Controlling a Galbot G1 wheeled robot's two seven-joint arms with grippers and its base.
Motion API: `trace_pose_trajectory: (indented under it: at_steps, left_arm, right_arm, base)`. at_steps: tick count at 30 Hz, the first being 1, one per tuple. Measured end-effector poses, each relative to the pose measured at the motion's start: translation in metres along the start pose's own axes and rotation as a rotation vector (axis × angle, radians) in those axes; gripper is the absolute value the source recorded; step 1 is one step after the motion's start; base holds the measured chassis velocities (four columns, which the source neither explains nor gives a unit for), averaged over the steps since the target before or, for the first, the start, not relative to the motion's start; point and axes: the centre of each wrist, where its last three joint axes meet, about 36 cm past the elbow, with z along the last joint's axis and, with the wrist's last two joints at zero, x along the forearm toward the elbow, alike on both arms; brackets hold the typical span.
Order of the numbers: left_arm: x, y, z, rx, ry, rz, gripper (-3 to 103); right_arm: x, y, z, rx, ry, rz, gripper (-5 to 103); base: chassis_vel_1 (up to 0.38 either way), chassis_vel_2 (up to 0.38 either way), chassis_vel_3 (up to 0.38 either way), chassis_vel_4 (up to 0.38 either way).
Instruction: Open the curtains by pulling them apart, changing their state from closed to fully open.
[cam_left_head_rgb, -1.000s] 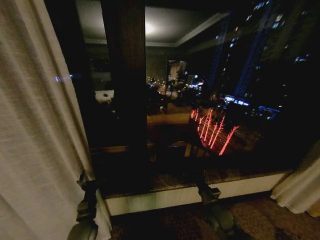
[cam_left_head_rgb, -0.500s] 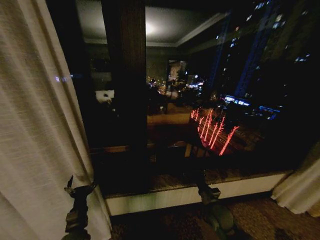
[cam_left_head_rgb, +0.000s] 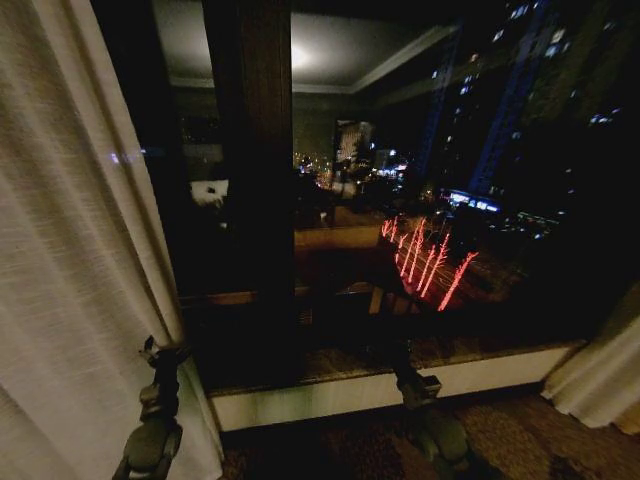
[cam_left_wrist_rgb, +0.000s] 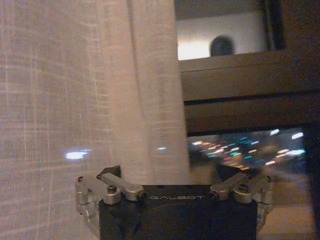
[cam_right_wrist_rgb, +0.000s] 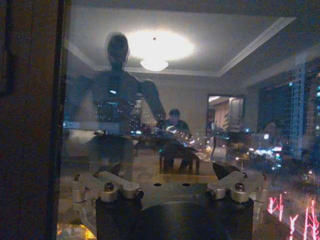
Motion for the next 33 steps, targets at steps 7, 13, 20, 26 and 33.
trace_pose_trajectory:
  at_steps: [7,13,20,26,33]
  left_arm:
    - [-0.025,0.013,0.004,0.107,-0.02,0.101,100]
    - [-0.034,0.015,0.007,0.126,-0.018,0.085,92]
    - [-0.038,0.024,0.013,0.136,-0.028,0.074,64]
    - [-0.037,0.029,0.015,0.137,-0.031,0.062,43]
    - [-0.031,0.028,0.013,0.173,-0.028,0.049,16]
  right_arm:
    - [0.0,0.0,0.0,0.0,0.0,0.0,100]
    - [0.0,0.0,0.0,0.0,0.0,0.0,100]
    - [0.0,0.0,0.0,0.0,0.0,0.0,100]
    - [0.0,0.0,0.0,0.0,0.0,0.0,100]
    - [0.0,0.0,0.0,0.0,0.0,0.0,100]
  base:
    - [0.0,0.0,0.0,0.0]
    - [0.0,0.0,0.0,0.0]
    - [0.0,0.0,0.0,0.0]
    - [0.0,0.0,0.0,0.0]
    - [0.0,0.0,0.0,0.0]
